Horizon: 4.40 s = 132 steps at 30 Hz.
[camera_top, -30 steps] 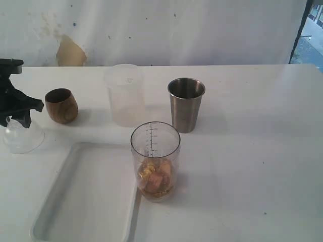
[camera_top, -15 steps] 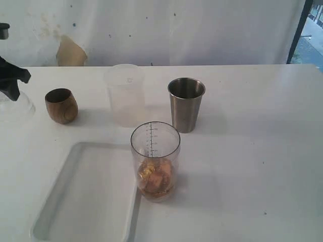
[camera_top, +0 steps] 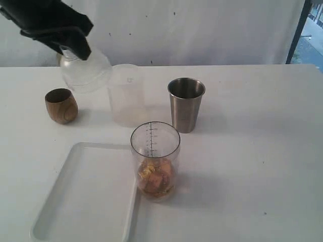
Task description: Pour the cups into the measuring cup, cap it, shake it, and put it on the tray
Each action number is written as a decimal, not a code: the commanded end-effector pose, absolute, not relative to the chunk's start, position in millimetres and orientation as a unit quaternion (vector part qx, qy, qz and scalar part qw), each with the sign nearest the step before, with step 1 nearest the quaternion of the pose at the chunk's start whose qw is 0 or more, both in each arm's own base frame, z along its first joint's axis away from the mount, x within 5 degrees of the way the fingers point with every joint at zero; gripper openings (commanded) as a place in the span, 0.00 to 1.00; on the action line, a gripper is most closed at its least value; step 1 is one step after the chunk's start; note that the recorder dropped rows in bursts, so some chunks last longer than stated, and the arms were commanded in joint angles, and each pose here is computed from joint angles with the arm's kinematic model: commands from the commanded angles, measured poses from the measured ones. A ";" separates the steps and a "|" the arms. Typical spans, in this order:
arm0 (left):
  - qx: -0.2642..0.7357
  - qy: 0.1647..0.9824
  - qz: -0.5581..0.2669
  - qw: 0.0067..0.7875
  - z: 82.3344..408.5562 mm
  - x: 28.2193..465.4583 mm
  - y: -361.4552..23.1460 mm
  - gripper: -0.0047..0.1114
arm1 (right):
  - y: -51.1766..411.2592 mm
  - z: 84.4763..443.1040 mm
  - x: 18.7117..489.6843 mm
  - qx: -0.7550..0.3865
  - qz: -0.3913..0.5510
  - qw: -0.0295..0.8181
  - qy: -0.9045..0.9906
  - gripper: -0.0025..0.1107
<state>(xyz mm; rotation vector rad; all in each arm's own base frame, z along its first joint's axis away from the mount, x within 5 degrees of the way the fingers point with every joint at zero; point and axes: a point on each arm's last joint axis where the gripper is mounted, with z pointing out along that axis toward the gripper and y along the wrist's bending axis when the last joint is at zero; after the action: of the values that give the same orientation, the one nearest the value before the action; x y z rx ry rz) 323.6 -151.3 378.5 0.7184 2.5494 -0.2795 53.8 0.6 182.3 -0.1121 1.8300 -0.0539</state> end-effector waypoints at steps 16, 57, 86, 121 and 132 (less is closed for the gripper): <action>0.418 0.871 -0.133 0.221 384.8 229.4 -268.9 0.04 | 0.3 182.3 53.5 -0.048 -0.026 0.611 0.790 0.02; 0.414 0.889 -0.072 0.183 350.0 228.7 -263.0 0.04 | 0.3 182.3 53.5 -0.048 -0.026 0.611 0.790 0.02; 0.433 0.880 -0.066 0.185 344.9 240.8 -276.5 0.04 | 0.3 182.3 53.5 -0.037 -0.018 0.611 0.790 0.02; 0.440 0.878 -0.065 0.177 338.0 245.0 -282.5 0.04 | 0.3 182.3 53.5 -0.037 -0.018 0.611 0.790 0.02; 0.430 0.870 -0.095 0.223 371.8 243.0 -282.4 0.04 | 0.4 182.3 53.5 -0.037 -0.017 0.611 0.790 0.02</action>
<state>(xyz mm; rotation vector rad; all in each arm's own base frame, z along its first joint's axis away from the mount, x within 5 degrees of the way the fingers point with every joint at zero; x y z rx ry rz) 247.4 -285.6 360.7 1.2077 2.4185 -0.2212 53.8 0.6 182.3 -0.0937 1.8309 -0.0398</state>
